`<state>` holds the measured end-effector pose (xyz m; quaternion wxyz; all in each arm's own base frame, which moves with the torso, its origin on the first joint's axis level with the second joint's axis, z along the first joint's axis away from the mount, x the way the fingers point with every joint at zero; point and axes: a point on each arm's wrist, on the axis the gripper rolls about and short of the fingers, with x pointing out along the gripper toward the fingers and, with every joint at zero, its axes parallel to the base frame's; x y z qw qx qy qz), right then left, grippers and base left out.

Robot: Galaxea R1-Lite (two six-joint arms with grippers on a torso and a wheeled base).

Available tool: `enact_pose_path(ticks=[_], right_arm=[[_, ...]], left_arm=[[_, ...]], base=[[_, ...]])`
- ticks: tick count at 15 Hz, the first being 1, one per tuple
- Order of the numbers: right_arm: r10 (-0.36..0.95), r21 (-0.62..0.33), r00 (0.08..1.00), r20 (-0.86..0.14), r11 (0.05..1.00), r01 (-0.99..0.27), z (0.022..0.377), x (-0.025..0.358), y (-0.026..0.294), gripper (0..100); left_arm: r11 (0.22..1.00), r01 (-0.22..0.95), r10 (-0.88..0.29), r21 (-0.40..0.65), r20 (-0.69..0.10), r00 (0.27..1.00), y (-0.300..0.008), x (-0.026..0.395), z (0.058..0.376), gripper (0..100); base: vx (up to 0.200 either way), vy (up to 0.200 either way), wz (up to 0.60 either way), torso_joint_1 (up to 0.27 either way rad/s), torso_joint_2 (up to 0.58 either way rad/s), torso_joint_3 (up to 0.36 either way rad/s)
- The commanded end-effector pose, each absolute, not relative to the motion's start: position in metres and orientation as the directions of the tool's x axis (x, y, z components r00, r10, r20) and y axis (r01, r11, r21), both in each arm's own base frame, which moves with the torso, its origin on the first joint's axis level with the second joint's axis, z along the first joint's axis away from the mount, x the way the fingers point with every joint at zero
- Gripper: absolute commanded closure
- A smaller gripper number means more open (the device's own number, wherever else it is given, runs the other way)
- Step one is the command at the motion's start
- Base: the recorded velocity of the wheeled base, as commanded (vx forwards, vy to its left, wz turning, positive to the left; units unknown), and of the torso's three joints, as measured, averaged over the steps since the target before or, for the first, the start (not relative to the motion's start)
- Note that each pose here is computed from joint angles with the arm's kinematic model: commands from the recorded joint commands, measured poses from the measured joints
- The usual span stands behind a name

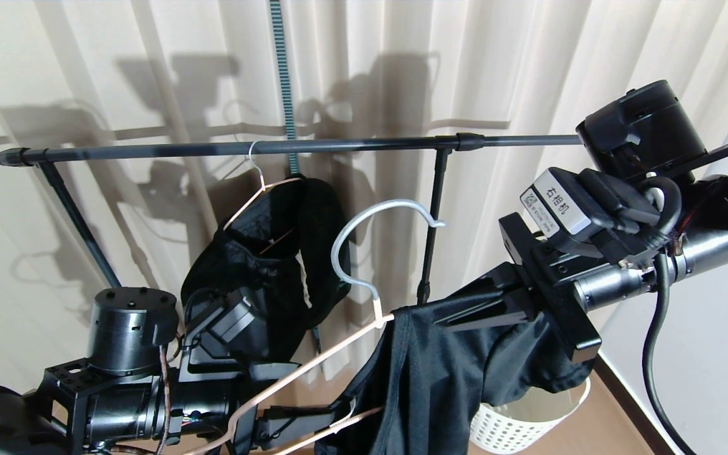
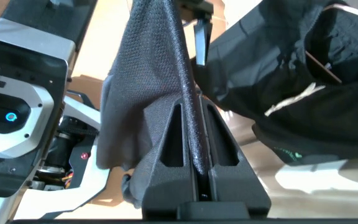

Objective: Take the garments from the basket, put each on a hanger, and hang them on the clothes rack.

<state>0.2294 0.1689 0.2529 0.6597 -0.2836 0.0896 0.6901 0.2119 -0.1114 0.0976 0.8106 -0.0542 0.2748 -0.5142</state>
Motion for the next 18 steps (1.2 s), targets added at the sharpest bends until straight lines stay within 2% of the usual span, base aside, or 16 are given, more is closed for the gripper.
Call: enact_pose_path(ticks=[1,8,9,13,18], right_arm=[[0.862,-0.257,0.033,-0.506,-0.114,-0.960,0.255,0.228,0.168,100],[0.864,-0.261,0.036,-0.502,-0.112,-0.959,0.256,0.228,0.168,100],[0.864,-0.261,0.036,-0.502,-0.112,-0.959,0.256,0.228,0.168,100],[0.865,-0.267,0.045,-0.500,-0.105,-0.958,0.258,0.225,0.164,100],[0.853,-0.262,0.139,-0.503,0.002,-0.965,0.257,0.235,0.134,100]], left_arm=[[0.464,0.801,-0.863,-0.378,-0.399,0.311,-0.113,0.213,0.094,0],[0.460,0.801,-0.859,-0.383,-0.419,0.293,-0.117,0.207,0.089,0],[0.467,0.798,-0.855,-0.381,-0.425,0.297,-0.118,0.207,0.088,100],[0.490,0.789,-0.841,-0.369,-0.439,0.317,-0.118,0.207,0.087,100],[0.546,0.756,-0.817,-0.361,-0.429,0.385,-0.098,0.205,0.092,100]], base=[[0.000,0.000,0.00,0.000,0.00,0.000],[0.000,0.000,0.00,0.000,0.00,0.000],[0.000,0.000,0.00,0.000,0.00,0.000],[0.000,0.000,0.00,0.000,0.00,0.000],[0.000,0.000,0.00,0.000,0.00,0.000]])
